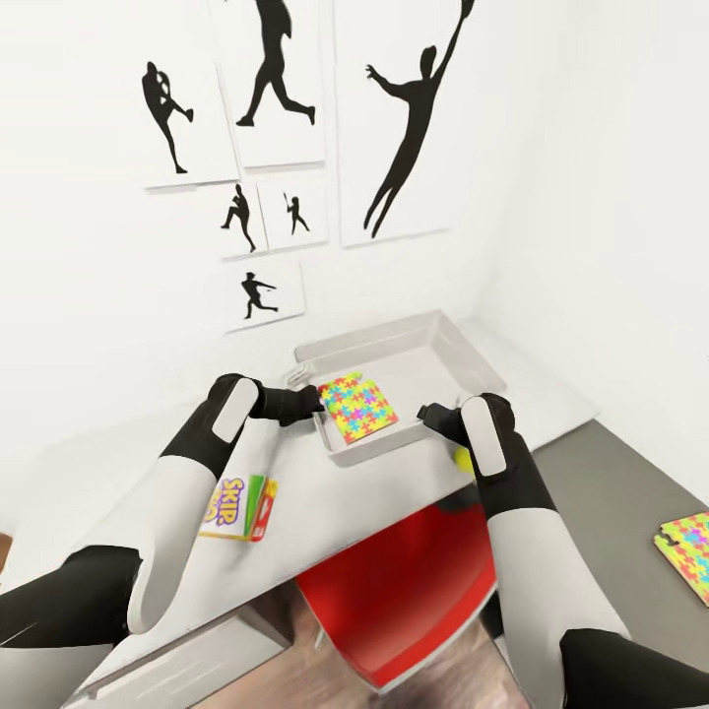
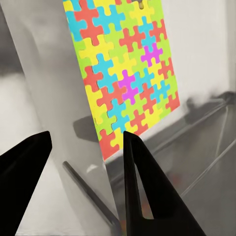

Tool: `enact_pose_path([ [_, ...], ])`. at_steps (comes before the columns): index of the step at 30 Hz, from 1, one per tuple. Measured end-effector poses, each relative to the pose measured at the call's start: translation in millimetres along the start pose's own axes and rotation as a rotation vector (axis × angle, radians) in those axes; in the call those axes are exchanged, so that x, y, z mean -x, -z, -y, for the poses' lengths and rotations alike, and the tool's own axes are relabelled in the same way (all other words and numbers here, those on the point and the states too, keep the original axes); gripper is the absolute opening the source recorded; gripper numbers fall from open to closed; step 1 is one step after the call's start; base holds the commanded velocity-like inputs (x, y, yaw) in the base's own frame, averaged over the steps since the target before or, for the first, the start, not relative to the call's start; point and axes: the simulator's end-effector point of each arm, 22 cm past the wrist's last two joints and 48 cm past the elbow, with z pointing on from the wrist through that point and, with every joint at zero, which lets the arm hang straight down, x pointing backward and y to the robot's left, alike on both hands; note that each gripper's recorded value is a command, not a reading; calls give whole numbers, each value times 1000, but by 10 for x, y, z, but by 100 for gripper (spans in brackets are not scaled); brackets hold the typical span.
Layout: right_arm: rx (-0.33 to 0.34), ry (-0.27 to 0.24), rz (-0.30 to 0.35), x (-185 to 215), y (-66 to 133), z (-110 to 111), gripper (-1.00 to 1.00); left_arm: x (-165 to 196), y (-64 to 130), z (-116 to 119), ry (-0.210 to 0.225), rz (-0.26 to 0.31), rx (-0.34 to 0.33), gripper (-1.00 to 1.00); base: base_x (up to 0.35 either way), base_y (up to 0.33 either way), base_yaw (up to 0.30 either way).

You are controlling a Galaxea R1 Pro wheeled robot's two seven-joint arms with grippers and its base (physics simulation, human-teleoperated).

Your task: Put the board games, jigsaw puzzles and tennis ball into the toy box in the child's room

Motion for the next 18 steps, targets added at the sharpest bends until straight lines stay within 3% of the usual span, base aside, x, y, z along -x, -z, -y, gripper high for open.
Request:
enact_pose_path([
  [5,0,0,0,-2,4,0,-100,-1,4,3,0,0,0,-100,-129,189,0],
  [14,0,1,0,-2,5,0,-100,-2,5,2,0,0,0,-100,-12,263,0],
  [18,0,0,1,-1,5,0,-100,-2,5,3,0,0,0,-100,-2,114,0],
])
